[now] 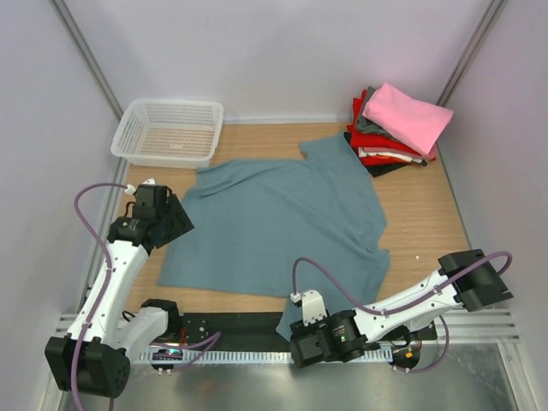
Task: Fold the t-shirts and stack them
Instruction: Fold the tshirt
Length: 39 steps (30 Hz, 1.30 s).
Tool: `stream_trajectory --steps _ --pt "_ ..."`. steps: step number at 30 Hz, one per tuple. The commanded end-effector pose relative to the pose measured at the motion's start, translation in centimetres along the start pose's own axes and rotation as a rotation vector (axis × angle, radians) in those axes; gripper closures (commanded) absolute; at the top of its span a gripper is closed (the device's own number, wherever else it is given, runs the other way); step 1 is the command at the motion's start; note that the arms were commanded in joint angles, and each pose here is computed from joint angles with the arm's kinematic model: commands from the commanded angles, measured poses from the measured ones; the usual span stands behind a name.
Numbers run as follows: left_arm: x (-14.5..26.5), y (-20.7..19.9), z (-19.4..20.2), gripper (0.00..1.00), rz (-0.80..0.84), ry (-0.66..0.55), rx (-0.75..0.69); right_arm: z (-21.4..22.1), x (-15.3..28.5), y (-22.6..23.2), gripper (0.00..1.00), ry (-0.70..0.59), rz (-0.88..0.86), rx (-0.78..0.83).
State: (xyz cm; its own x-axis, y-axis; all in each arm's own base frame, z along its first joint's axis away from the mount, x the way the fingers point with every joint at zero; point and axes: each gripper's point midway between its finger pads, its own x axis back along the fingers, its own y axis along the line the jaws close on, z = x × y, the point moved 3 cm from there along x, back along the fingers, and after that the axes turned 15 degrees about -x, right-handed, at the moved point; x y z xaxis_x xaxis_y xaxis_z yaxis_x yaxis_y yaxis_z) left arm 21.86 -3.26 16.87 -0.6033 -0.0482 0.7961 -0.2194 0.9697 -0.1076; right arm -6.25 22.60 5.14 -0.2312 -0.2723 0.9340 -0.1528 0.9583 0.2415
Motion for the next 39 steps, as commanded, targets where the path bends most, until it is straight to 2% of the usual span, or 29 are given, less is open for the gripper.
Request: stream_trajectory --steps 1,2,6,9,11,14,16,18,20,22,24,25,26,29,34,39 --pt "0.5 0.5 -0.3 0.35 -0.031 -0.005 0.022 1.4 -0.9 1.4 0.40 0.031 -0.047 -0.037" --pt "0.4 0.5 0.0 0.35 -0.033 0.004 0.026 1.4 -1.2 1.1 0.42 0.026 -0.032 -0.030" --pt "-0.1 0.3 1.0 0.35 -0.026 0.040 0.078 1.3 -1.9 -0.2 0.61 -0.006 0.059 0.006" --pt "-0.9 -0.3 2.5 0.36 0.009 0.082 0.138 0.7 -1.8 -1.3 0.90 -0.048 0.119 0.026" --pt "-1.2 -0.6 3.2 0.38 0.023 0.096 0.187 -0.1 -1.0 -2.1 0.99 -0.087 0.164 0.034" --pt "-2.2 -0.2 5.2 0.38 0.013 0.128 0.240 -2.5 0.6 -3.1 0.99 -0.211 0.216 0.006" --pt "-2.4 -0.1 6.3 0.40 0.015 0.116 0.321 -4.9 2.0 -3.9 0.99 -0.317 0.226 -0.052" --pt "-2.3 0.5 6.8 0.42 -0.012 0.082 0.392 -6.8 3.3 -4.1 0.99 -0.369 0.191 -0.123" --pt "-2.3 1.0 7.3 0.44 -0.042 0.066 0.401 -9.7 3.7 -4.7 0.99 -0.432 0.175 -0.202" --pt "-2.3 1.5 7.0 0.44 -0.098 0.049 0.383 -12.2 4.5 -4.4 0.99 -0.446 0.092 -0.232" --pt "-2.4 1.7 7.5 0.44 -0.146 0.090 0.357 -15.3 4.5 -5.4 0.99 -0.476 0.095 -0.309" --pt "-3.0 1.3 8.4 0.44 -0.173 0.145 0.320 -16.7 5.1 -4.9 0.99 -0.490 0.049 -0.272" --pt "-2.9 1.4 9.1 0.41 -0.207 0.181 0.293 -18.5 5.1 -5.8 0.99 -0.497 0.074 -0.333" --pt "-3.1 1.4 11.0 0.38 -0.280 0.241 0.231 -21.5 5.2 -6.0 0.99 -0.494 0.099 -0.303" --pt "-2.4 2.0 11.3 0.36 -0.350 0.183 0.222 -23.0 4.3 -6.0 0.99 -0.469 0.141 -0.244" --pt "-3.0 2.2 13.5 0.36 -0.370 0.224 0.270 -23.0 3.6 -6.7 0.99 -0.451 0.116 -0.256"
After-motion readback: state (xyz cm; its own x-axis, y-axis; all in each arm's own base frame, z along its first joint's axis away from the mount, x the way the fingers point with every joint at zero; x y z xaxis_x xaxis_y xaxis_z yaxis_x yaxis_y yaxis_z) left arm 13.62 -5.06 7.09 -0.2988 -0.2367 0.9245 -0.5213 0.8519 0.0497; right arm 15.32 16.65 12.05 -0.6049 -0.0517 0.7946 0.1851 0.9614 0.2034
